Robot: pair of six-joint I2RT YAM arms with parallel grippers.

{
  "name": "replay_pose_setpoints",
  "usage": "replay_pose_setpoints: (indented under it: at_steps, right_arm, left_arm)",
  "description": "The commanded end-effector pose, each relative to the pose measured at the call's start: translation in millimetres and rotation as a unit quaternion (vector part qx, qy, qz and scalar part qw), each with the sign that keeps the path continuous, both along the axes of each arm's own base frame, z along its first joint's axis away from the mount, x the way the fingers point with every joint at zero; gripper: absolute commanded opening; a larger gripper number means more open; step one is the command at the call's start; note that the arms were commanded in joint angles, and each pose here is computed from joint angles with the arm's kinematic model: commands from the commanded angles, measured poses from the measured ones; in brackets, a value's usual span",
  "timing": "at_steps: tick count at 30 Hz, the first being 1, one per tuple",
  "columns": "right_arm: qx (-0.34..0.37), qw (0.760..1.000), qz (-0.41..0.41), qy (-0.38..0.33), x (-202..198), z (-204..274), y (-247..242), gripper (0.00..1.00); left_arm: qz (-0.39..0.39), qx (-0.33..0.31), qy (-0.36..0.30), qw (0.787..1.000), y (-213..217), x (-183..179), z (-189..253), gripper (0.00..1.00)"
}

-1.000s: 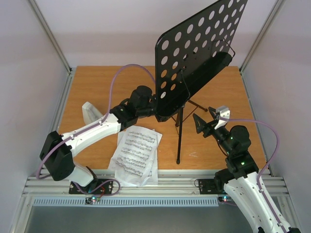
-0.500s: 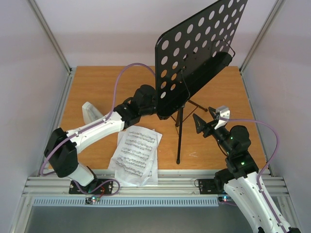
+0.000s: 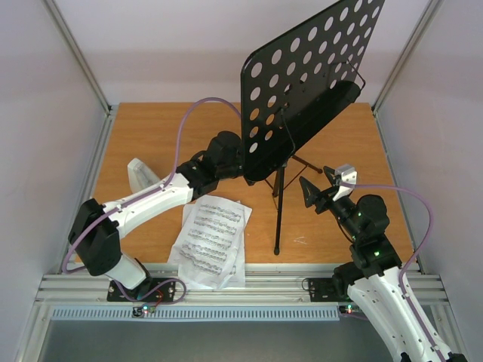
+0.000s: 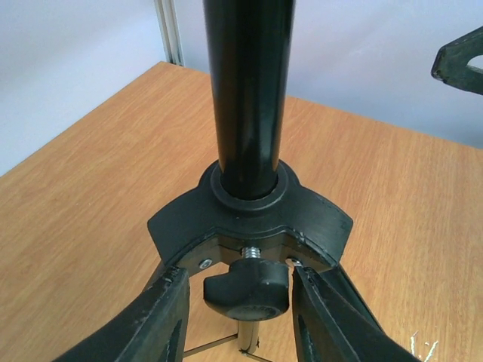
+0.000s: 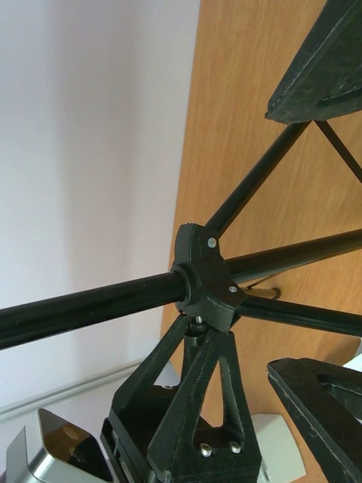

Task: Pack up the instrument practice props
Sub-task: Unscrew the knob on the music stand.

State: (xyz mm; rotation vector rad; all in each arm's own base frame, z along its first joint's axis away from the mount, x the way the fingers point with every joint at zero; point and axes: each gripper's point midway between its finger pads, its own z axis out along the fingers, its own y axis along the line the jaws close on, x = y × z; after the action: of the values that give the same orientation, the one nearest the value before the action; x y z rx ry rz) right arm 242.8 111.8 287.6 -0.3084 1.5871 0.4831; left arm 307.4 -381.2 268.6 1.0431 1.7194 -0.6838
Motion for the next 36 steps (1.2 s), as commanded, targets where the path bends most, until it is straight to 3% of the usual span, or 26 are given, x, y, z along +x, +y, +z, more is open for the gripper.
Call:
replay_pose_setpoints:
  at_steps: [1, 10, 20, 24, 31, 36]
  right_arm:
    - [0.001, 1.000, 0.004, 0.013, 0, -7, 2, 0.86]
    - [0.002, 1.000, 0.007, 0.014, -1, -7, 3, 0.86]
    - [0.004, 1.000, 0.007, 0.014, -2, -6, 3, 0.86]
    - [0.005, 1.000, 0.007, 0.011, -3, -4, 2, 0.86]
    - [0.006, 1.000, 0.008, 0.012, -4, -4, 2, 0.86]
    - [0.008, 1.000, 0.005, 0.007, -6, -2, 0, 0.86]
  left_arm:
    - [-0.014, -0.032, -0.029, 0.999, -11, 2, 27, 0.38]
    - [-0.006, -0.035, -0.003, 0.999, -7, 2, 16, 0.21]
    - [0.019, -0.098, 0.104, 0.990, 1, 1, 10, 0.10]
    - [0.045, -0.114, 0.168, 0.978, 10, 3, 7, 0.09]
    - [0.095, -0.150, 0.305, 0.936, 21, 10, -9, 0.06]
    - [0.090, -0.170, 0.351, 0.916, 22, 8, -10, 0.06]
